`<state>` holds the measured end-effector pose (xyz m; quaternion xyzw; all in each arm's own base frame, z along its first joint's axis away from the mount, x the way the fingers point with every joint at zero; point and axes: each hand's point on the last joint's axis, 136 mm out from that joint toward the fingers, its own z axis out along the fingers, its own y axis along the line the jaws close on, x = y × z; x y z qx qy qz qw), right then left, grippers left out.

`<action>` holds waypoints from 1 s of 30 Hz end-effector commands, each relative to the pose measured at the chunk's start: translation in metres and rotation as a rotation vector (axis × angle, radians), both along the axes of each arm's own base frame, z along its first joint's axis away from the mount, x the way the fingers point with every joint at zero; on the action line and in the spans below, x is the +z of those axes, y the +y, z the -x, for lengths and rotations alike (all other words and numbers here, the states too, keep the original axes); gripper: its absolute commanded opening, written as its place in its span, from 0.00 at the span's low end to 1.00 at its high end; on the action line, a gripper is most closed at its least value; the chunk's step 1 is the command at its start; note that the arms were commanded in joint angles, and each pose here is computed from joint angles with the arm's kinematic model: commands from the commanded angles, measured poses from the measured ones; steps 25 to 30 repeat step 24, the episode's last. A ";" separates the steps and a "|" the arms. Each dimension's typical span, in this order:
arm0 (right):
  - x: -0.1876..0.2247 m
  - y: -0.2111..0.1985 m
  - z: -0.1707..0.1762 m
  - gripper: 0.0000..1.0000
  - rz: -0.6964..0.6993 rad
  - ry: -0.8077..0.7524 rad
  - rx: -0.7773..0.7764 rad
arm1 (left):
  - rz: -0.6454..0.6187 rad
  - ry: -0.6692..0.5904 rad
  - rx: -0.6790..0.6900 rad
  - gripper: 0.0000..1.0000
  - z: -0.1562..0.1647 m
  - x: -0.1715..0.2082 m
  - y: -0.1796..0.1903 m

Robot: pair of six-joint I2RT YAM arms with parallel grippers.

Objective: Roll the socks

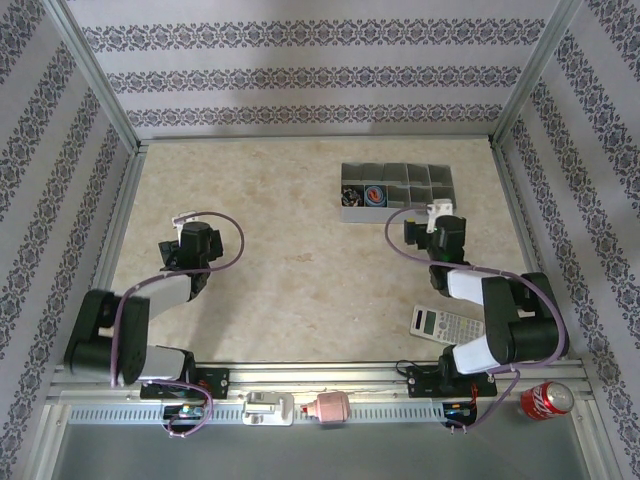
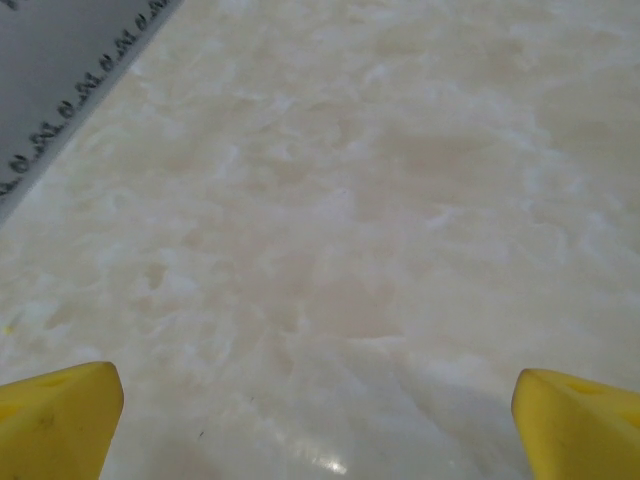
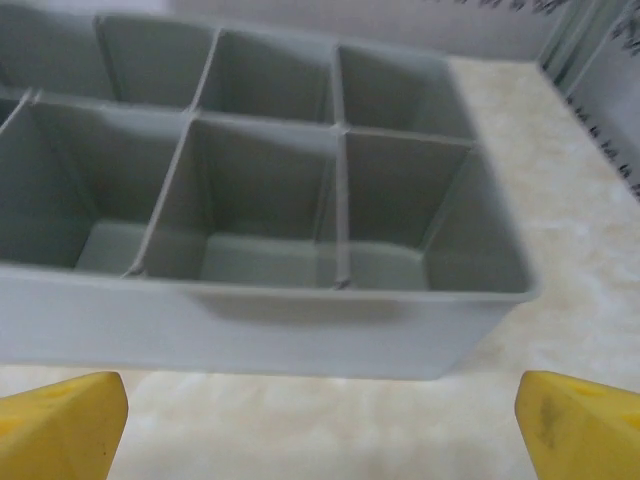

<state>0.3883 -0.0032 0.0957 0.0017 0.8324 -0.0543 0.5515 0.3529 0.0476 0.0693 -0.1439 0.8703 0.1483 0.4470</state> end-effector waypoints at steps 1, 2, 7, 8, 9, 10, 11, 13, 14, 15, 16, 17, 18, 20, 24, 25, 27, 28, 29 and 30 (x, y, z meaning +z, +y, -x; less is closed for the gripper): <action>0.014 0.012 0.009 0.98 -0.059 -0.194 0.064 | -0.005 -0.213 -0.166 0.99 -0.042 0.041 -0.016; 0.015 0.011 0.009 0.98 -0.045 -0.210 0.048 | -0.014 -0.226 -0.191 0.99 -0.042 0.042 -0.018; 0.008 -0.005 -0.003 0.98 -0.059 -0.129 -0.052 | -0.034 -0.431 -0.220 0.99 -0.024 0.034 -0.019; 0.008 -0.008 -0.003 0.98 -0.064 -0.132 -0.061 | -0.022 -0.414 -0.213 0.99 -0.023 0.032 -0.018; 0.006 -0.008 -0.002 0.98 -0.065 -0.121 -0.063 | -0.001 -0.365 -0.196 0.99 -0.024 0.026 -0.015; 0.006 -0.008 -0.002 0.98 -0.066 -0.120 -0.063 | 0.019 -0.332 -0.193 0.99 -0.030 0.023 -0.013; 0.007 -0.008 -0.003 0.98 -0.064 -0.128 -0.061 | 0.028 -0.320 -0.200 0.99 -0.036 0.022 -0.012; 0.007 -0.007 -0.002 0.98 -0.060 -0.125 -0.059 | 0.030 -0.297 -0.213 0.99 -0.041 0.021 -0.015; 0.008 -0.007 -0.003 0.98 -0.061 -0.127 -0.058 | 0.026 -0.299 -0.211 0.99 -0.041 0.021 -0.014; 0.007 -0.007 -0.002 0.98 -0.062 -0.127 -0.059 | 0.021 -0.310 -0.215 0.99 -0.041 0.022 -0.014; 0.007 -0.007 -0.002 0.98 -0.061 -0.126 -0.058 | 0.024 -0.306 -0.216 0.99 -0.041 0.021 -0.015; 0.007 -0.007 -0.002 0.98 -0.062 -0.125 -0.058 | 0.027 -0.304 -0.217 0.99 -0.041 0.022 -0.015; 0.005 -0.007 -0.002 0.98 -0.061 -0.120 -0.057 | 0.023 -0.308 -0.216 0.99 -0.041 0.022 -0.015; 0.003 -0.007 -0.002 0.98 -0.070 -0.108 -0.052 | 0.024 -0.306 -0.216 0.99 -0.041 0.022 -0.015; 0.008 -0.005 -0.003 0.98 -0.067 -0.127 -0.041 | 0.022 -0.310 -0.215 0.99 -0.040 0.022 -0.015; 0.008 -0.005 -0.003 0.98 -0.067 -0.127 -0.041 | 0.022 -0.310 -0.215 0.99 -0.040 0.022 -0.015; 0.008 -0.005 -0.003 0.98 -0.067 -0.127 -0.041 | 0.022 -0.310 -0.215 0.99 -0.040 0.022 -0.015; 0.008 -0.005 -0.003 0.98 -0.067 -0.127 -0.041 | 0.022 -0.310 -0.215 0.99 -0.040 0.022 -0.015; 0.008 -0.005 -0.003 0.98 -0.067 -0.127 -0.041 | 0.022 -0.310 -0.215 0.99 -0.040 0.022 -0.015; 0.008 -0.005 -0.003 0.98 -0.067 -0.127 -0.041 | 0.022 -0.310 -0.215 0.99 -0.040 0.022 -0.015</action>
